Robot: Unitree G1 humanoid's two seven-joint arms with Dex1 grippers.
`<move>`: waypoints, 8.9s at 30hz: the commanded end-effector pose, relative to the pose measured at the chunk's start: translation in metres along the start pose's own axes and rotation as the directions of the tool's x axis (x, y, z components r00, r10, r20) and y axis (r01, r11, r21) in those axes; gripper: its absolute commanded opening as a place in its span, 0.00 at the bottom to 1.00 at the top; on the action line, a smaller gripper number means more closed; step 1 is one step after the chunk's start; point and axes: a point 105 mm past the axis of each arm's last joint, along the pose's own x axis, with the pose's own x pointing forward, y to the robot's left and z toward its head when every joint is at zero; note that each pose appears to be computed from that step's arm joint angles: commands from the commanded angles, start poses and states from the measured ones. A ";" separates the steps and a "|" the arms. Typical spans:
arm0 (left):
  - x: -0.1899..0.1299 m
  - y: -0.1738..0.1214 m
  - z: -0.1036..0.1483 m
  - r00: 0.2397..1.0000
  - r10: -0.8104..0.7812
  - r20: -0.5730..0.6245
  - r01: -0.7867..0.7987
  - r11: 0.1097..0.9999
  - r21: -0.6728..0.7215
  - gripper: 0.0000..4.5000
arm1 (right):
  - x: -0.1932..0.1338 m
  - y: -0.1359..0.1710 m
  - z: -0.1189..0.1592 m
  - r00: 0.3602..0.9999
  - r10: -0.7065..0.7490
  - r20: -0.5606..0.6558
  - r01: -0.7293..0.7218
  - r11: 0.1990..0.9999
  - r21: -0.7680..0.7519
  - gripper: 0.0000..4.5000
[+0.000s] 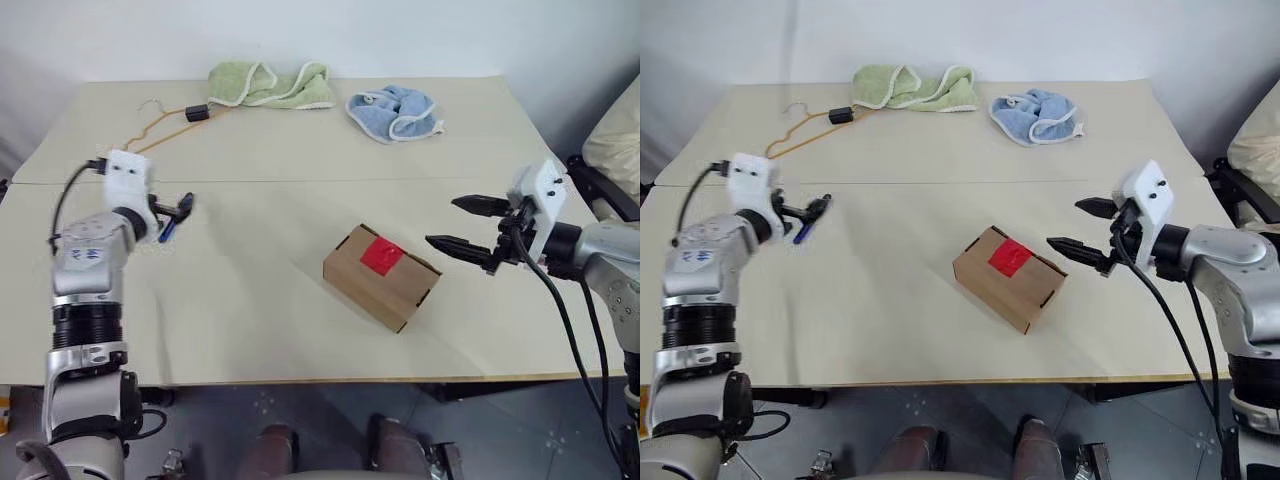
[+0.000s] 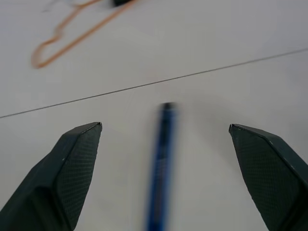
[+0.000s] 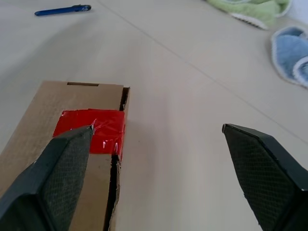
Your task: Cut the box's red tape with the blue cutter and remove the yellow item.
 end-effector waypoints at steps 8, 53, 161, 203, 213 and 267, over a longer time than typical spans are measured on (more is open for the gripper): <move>0.017 0.019 -0.017 0.994 -0.005 -0.106 -0.003 0.997 -0.078 0.79 | 0.008 -0.005 0.018 0.999 0.041 0.026 -0.039 0.997 -0.063 1.00; 0.016 0.010 -0.063 0.914 -0.128 -0.384 0.097 0.990 -0.100 0.11 | -0.004 -0.004 0.010 1.000 -0.022 -0.011 0.021 0.998 -0.053 1.00; -0.098 -0.103 -0.083 0.518 -0.727 -0.451 0.804 0.233 0.547 0.09 | 0.189 0.198 -0.031 0.821 0.503 -0.272 -0.570 0.756 -0.323 0.01; -0.119 -0.063 -0.086 0.561 -0.648 -0.515 0.805 0.279 0.524 0.09 | 0.199 0.240 0.008 0.824 0.504 -0.260 -0.545 0.578 -0.607 0.01; -0.119 -0.069 -0.086 0.553 -0.662 -0.506 0.808 0.277 0.520 0.09 | 0.206 0.240 -0.002 0.817 0.504 -0.279 -0.557 0.569 -0.605 0.01; -0.113 -0.078 -0.083 0.542 -0.672 -0.505 0.810 0.257 0.527 0.09 | 0.203 0.219 0.010 0.861 0.459 -0.219 -0.489 0.630 -0.603 0.01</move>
